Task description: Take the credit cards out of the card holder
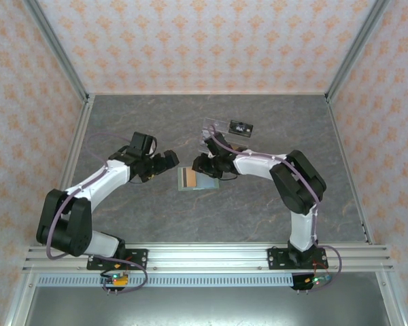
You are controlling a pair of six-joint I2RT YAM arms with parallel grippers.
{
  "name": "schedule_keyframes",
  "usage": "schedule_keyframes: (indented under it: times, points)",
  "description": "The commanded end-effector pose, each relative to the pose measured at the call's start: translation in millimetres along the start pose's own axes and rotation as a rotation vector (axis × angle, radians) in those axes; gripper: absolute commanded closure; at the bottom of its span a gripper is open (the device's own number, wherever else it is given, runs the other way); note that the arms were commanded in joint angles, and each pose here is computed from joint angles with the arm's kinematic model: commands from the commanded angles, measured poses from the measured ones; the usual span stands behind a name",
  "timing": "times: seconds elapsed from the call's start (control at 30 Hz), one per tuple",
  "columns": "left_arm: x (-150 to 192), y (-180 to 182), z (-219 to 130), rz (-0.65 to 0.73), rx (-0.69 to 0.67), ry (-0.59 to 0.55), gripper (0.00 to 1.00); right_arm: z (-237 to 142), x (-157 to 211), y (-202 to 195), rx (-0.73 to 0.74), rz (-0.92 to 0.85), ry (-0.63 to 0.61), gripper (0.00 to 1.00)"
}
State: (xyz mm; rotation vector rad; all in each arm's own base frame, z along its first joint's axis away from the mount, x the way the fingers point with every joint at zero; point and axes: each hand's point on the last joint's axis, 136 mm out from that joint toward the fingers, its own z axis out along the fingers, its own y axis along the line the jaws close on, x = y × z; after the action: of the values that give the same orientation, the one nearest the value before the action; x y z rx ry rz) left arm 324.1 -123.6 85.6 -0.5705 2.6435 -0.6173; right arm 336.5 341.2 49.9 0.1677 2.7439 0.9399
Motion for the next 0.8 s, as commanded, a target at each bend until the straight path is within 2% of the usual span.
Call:
schedule_keyframes:
  times: [0.0, 0.13, 0.47, 0.6, 0.77]
  points:
    - [-1, -17, 6, 0.0, 0.034, 0.01, 0.01, 4, -12, 16, -0.038, 0.008, -0.027, 0.65]
    - [4, -26, 16, 0.007, 0.039, 0.029, 0.1, 9, -13, 12, -0.021, 0.014, -0.022, 0.7]
    - [19, -41, 44, 0.015, 0.049, 0.102, 0.56, 16, -5, 5, 0.003, 0.008, 0.025, 0.77]
    - [20, -44, 50, 0.015, 0.057, 0.111, 0.66, 17, -5, 5, 0.009, 0.002, 0.032, 0.79]
    - [23, -42, 56, 0.017, 0.05, 0.128, 0.73, 21, -3, -1, 0.029, 0.007, 0.046, 0.79]
